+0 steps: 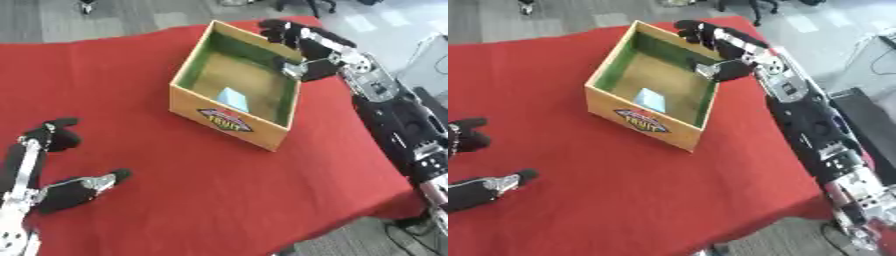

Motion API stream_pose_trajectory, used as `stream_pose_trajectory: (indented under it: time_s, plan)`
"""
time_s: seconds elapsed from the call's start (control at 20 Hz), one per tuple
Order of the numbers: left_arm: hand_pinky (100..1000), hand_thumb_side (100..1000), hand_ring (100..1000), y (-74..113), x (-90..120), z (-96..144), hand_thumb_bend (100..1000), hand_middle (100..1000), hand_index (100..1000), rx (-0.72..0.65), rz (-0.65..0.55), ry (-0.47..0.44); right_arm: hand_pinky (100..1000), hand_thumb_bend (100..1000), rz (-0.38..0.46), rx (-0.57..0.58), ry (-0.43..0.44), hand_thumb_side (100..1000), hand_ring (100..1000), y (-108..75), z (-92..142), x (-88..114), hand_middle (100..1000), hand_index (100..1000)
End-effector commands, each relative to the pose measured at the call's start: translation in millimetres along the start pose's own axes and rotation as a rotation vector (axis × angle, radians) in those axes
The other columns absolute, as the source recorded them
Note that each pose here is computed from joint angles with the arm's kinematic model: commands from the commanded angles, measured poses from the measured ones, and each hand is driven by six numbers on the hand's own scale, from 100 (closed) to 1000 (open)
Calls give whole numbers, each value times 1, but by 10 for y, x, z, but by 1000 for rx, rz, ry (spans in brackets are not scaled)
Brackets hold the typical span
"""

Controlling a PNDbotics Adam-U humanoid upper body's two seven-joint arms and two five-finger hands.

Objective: Pick up the objects with one hand, pass them to the other hand, and then place them into the box on the other side of the table.

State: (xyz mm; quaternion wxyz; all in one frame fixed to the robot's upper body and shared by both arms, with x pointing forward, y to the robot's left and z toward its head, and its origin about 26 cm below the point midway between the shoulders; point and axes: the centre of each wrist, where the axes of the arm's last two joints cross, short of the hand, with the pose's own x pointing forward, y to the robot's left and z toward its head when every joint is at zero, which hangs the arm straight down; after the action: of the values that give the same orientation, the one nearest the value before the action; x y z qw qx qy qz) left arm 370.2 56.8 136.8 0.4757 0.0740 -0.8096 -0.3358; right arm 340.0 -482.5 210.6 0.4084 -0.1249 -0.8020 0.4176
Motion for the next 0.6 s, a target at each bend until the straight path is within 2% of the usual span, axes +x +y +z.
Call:
stream_pose_trajectory:
  time_s: [0.05, 0.15, 0.2, 0.25, 0.35, 0.4, 0.5, 0.6]
  plan:
    - [736, 243, 625, 40, 37, -23, 896, 540, 796, 16, 2, -15, 1000, 100, 200, 238, -184, 206, 1000, -130, -3, 94, 973, 1000]
    - [736, 245, 625, 50, 35, -22, 894, 540, 796, 20, 2, -15, 1000, 100, 156, 204, -200, 253, 1000, -138, -15, 127, 942, 1000]
    - [737, 266, 625, 57, 36, -21, 887, 539, 796, 24, 2, -16, 970, 100, 126, 180, -208, 425, 1000, -161, -18, 152, 901, 1000]
    - [737, 249, 624, 77, 45, -21, 890, 539, 796, 32, 2, -21, 951, 100, 88, 129, -229, 413, 1000, -211, -13, 192, 878, 1000]
    - [738, 263, 624, 129, 73, -20, 870, 538, 796, 53, 2, -33, 911, 100, -8, 39, -293, 470, 1000, -295, -13, 299, 842, 1000]
    - [738, 272, 623, 169, 93, -19, 858, 537, 797, 68, 2, -39, 898, 100, -67, -4, -338, 470, 1000, -334, -15, 374, 842, 1000]
    - [737, 299, 618, 274, 138, -12, 826, 535, 798, 102, 4, -49, 897, 100, -174, -68, -412, 470, 1000, -410, 7, 524, 838, 1000]
    - [736, 323, 616, 428, 173, 11, 795, 535, 799, 151, 7, -49, 895, 100, -239, -117, -443, 470, 1000, -476, 80, 641, 836, 1000]
